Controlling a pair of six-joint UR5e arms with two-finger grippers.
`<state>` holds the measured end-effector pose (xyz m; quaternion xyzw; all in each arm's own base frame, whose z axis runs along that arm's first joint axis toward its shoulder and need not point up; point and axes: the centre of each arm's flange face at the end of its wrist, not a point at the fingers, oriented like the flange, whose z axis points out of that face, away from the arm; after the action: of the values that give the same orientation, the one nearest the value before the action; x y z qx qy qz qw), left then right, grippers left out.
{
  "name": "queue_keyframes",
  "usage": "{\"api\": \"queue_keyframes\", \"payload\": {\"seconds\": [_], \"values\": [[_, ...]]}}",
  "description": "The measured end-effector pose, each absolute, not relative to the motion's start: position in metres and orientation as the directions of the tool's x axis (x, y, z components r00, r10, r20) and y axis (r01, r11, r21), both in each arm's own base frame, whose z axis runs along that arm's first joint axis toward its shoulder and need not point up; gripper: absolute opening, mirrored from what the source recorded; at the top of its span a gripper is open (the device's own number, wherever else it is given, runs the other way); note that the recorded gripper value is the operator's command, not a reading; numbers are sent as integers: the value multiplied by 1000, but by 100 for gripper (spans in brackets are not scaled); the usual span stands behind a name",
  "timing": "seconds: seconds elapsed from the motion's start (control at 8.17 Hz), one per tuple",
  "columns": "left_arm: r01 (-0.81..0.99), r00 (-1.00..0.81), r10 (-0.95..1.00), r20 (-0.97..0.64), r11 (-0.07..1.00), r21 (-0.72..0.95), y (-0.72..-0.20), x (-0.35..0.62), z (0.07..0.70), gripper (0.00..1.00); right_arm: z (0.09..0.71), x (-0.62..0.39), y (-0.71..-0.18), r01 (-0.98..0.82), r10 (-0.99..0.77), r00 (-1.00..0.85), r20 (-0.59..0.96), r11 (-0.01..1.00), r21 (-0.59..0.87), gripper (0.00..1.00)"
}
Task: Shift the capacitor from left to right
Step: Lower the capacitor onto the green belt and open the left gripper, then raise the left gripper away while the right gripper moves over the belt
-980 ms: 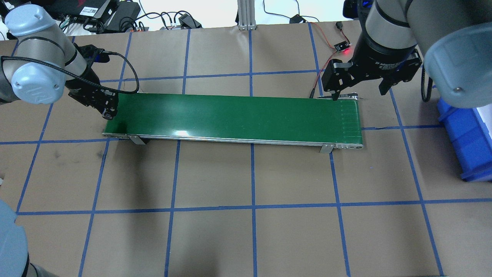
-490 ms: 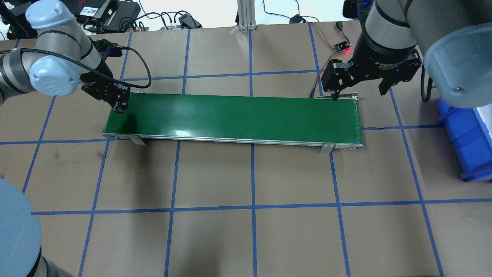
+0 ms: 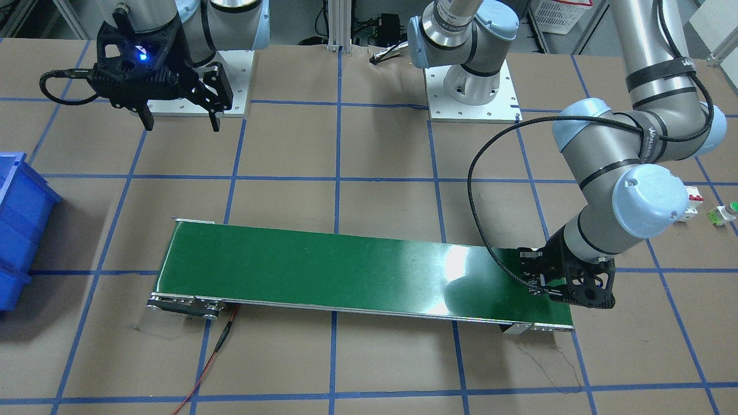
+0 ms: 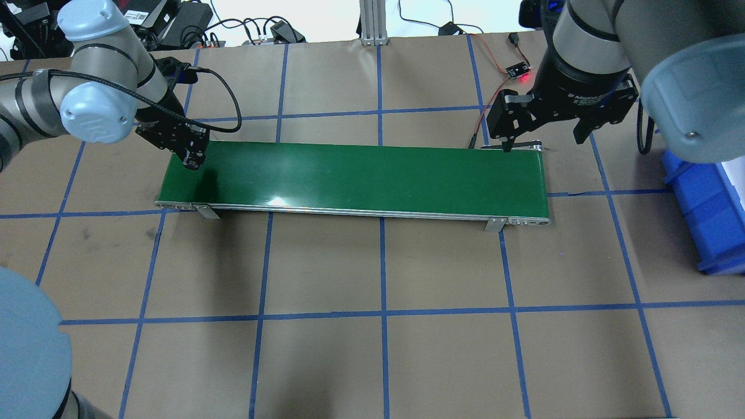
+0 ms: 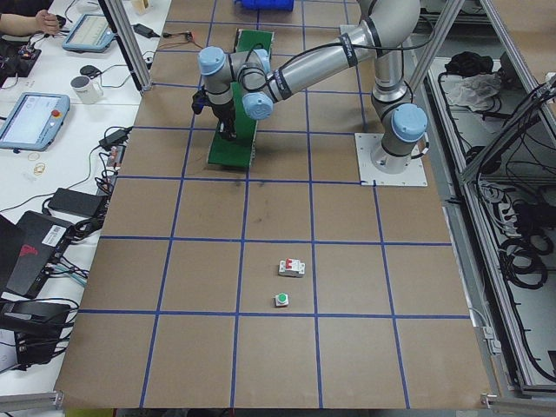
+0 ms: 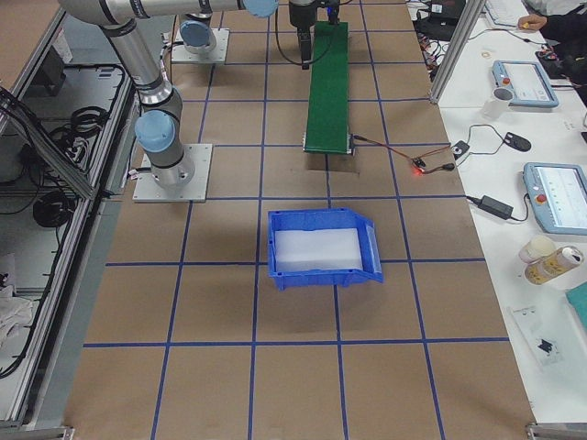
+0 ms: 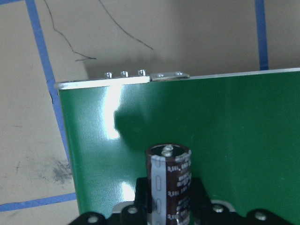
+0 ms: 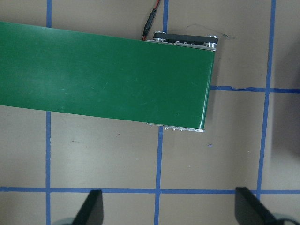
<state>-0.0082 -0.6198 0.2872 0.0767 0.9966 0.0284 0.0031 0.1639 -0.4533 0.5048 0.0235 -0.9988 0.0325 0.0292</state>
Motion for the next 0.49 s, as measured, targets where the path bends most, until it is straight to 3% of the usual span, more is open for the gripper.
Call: {"api": "queue_keyframes", "payload": {"seconds": [0.49], "values": [[99, -995, 99, -9, 994, 50, -617, -17, 291, 79, 505, 164, -453, -49, -45, -997, 61, 997, -64, 100]]}}
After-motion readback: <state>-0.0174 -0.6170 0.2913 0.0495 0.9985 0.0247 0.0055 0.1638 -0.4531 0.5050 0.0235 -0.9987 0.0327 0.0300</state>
